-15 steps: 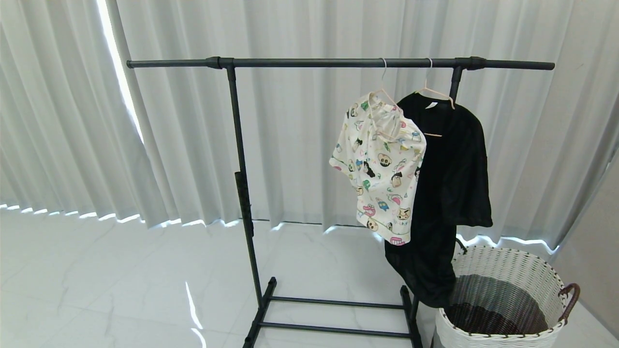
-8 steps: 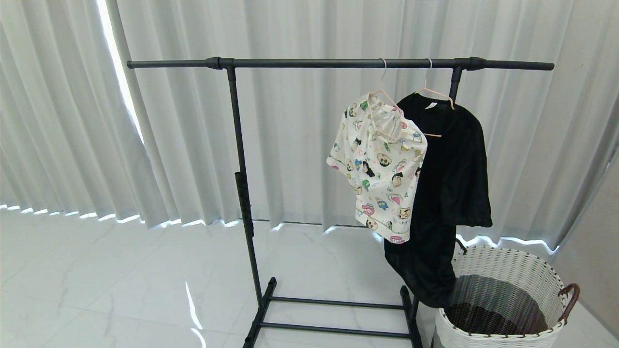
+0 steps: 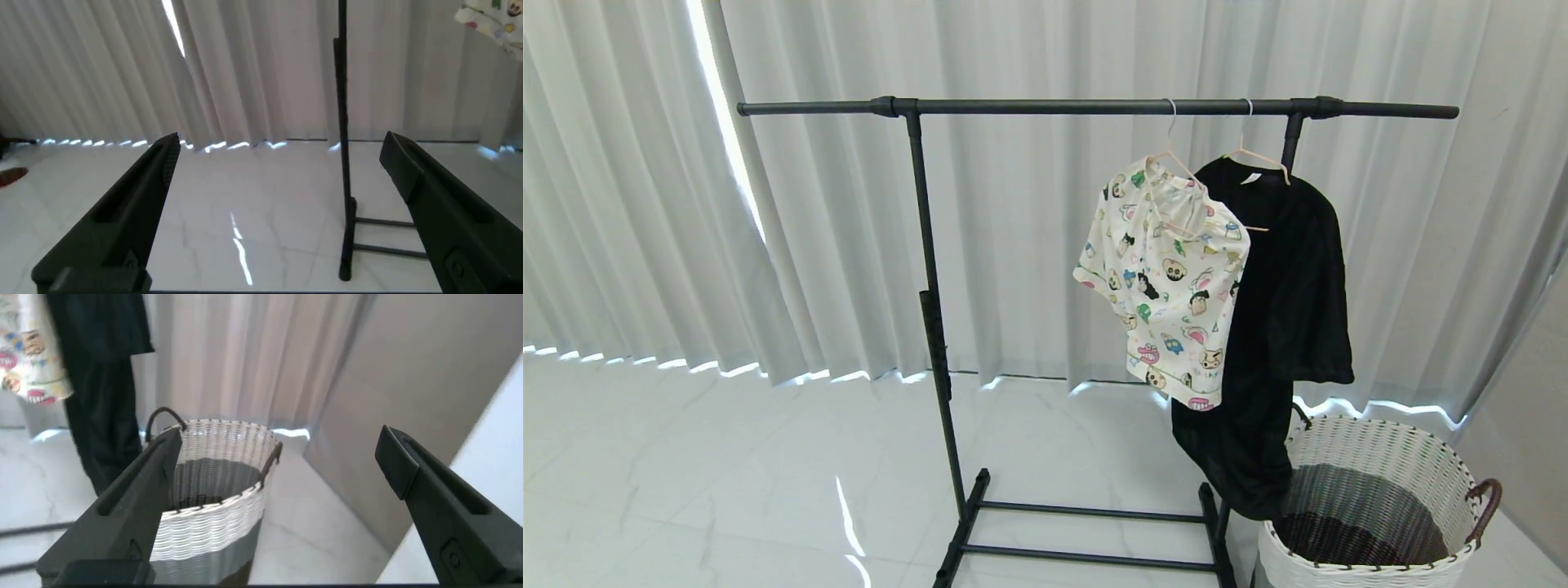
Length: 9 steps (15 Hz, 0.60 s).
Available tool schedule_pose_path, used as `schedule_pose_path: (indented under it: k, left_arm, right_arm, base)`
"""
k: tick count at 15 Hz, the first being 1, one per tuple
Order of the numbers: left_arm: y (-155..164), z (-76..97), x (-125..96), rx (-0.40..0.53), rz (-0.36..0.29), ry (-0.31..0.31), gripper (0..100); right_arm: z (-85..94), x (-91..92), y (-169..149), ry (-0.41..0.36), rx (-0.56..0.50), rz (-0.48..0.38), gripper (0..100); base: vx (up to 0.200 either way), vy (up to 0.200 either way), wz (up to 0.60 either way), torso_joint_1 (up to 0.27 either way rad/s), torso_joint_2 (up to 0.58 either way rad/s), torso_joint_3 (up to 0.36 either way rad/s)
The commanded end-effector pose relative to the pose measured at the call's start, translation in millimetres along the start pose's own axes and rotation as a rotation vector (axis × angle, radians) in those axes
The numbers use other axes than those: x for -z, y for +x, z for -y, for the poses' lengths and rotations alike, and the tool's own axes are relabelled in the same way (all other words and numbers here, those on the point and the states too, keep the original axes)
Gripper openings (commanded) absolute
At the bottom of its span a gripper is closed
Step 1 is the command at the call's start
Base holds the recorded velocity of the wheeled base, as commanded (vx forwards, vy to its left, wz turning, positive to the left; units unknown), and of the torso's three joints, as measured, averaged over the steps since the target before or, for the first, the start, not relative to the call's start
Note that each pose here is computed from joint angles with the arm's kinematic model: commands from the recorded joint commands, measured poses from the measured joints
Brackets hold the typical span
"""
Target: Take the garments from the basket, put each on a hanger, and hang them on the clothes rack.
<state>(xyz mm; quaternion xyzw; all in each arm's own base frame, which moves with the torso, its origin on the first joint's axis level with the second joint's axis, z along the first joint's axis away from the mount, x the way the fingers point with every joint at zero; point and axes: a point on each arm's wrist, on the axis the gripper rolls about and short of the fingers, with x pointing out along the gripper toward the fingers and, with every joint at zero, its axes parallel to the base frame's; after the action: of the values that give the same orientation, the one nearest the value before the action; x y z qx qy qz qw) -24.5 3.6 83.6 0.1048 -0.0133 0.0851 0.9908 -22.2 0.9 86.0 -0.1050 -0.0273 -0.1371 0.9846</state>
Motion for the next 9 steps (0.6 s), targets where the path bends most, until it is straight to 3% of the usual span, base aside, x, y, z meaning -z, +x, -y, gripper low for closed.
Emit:
schedule_pose_path:
  k: [1, 2, 4, 5, 7, 9]
  left_arm:
    - [1.2, 1.0, 4.4, -0.003, -0.018, -0.163, 100]
    - [1.4, 1.2, 5.2, -0.005, -0.021, -0.219, 100]
    - [1.4, 1.5, 5.1, 0.008, -0.019, -0.171, 100]
    - [1.2, 2.5, 4.5, 0.06, -0.011, -0.149, 100]
    - [1.9, 5.1, 6.7, 0.15, -0.036, -0.152, 100]
    - [4.6, 5.5, 7.0, 0.153, -0.082, -0.151, 100]
  right_arm:
    - [-0.2, -0.1, -0.1, -0.001, -0.011, 0.004, 100]
    - [-1.8, -0.2, -0.1, 0.004, -0.081, 0.017, 100]
    - [-6.1, -0.5, -0.9, 0.005, -0.269, 0.05, 100]
    - [-9.4, -0.6, -2.1, 0.012, -0.424, 0.075, 100]
    - [-10.8, 3.9, -3.3, 0.031, -0.463, 0.013, 100]
    - [-9.0, 3.7, -2.4, 0.028, -0.377, 0.005, 100]
  base:
    - [0.0, 0.0, 0.0, 0.0, 0.0, 0.0]
    - [0.0, 0.0, 0.0, 0.0, 0.0, 0.0]
    - [0.0, 0.0, 0.0, 0.0, 0.0, 0.0]
    - [0.0, 0.0, 0.0, 0.0, 0.0, 0.0]
    - [0.0, 0.0, 0.0, 0.0, 0.0, 0.0]
    - [0.0, 0.0, 0.0, 0.0, 0.0, 0.0]
